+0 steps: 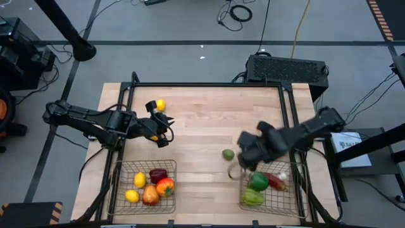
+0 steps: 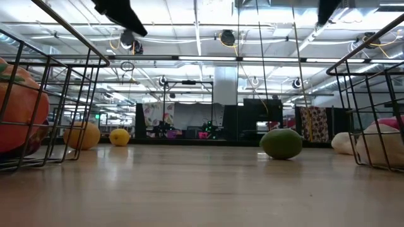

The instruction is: Sort produce into baskets

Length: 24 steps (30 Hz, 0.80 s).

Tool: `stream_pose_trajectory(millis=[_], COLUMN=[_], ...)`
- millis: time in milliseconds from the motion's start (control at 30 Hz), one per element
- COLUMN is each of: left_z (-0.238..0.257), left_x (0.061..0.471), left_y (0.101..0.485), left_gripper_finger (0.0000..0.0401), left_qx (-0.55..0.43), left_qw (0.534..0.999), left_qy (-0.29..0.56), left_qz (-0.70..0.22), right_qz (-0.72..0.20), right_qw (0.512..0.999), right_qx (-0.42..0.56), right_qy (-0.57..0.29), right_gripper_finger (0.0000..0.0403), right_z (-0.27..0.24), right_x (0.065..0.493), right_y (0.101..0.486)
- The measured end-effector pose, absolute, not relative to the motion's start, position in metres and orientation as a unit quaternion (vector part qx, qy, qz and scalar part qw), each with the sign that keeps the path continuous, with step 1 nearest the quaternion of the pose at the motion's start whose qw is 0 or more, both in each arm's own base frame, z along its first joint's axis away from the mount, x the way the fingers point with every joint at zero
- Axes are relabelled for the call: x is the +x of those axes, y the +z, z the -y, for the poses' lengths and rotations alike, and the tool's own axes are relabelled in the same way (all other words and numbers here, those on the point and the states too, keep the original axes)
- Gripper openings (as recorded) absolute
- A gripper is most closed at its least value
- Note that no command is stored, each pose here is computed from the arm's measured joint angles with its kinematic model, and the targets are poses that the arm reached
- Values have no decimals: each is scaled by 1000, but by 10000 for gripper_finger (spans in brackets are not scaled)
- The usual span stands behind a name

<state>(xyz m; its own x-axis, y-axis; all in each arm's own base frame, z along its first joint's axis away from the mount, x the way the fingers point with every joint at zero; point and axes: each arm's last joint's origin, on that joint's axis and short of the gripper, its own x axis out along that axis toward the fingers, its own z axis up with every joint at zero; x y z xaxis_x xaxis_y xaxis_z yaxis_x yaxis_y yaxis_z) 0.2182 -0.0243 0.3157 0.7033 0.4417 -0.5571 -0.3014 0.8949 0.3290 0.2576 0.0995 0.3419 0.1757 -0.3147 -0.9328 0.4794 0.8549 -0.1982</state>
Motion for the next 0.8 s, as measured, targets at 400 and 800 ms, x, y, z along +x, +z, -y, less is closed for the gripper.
stream_pose_trajectory(millis=[400, 800], left_z=[22, 19], left_x=[207, 203], left_y=[305, 303], left_gripper_finger=[61, 61], left_qx=[138, 195], left_qw=[883, 860], left_qy=[200, 207], left_qz=[-401, -423], right_qz=[-609, -559], right_qw=[664, 594], right_qx=[151, 249], right_qy=[-406, -523], right_gripper_finger=[4, 73], right_z=[36, 56], right_x=[246, 232], right_y=[294, 231])
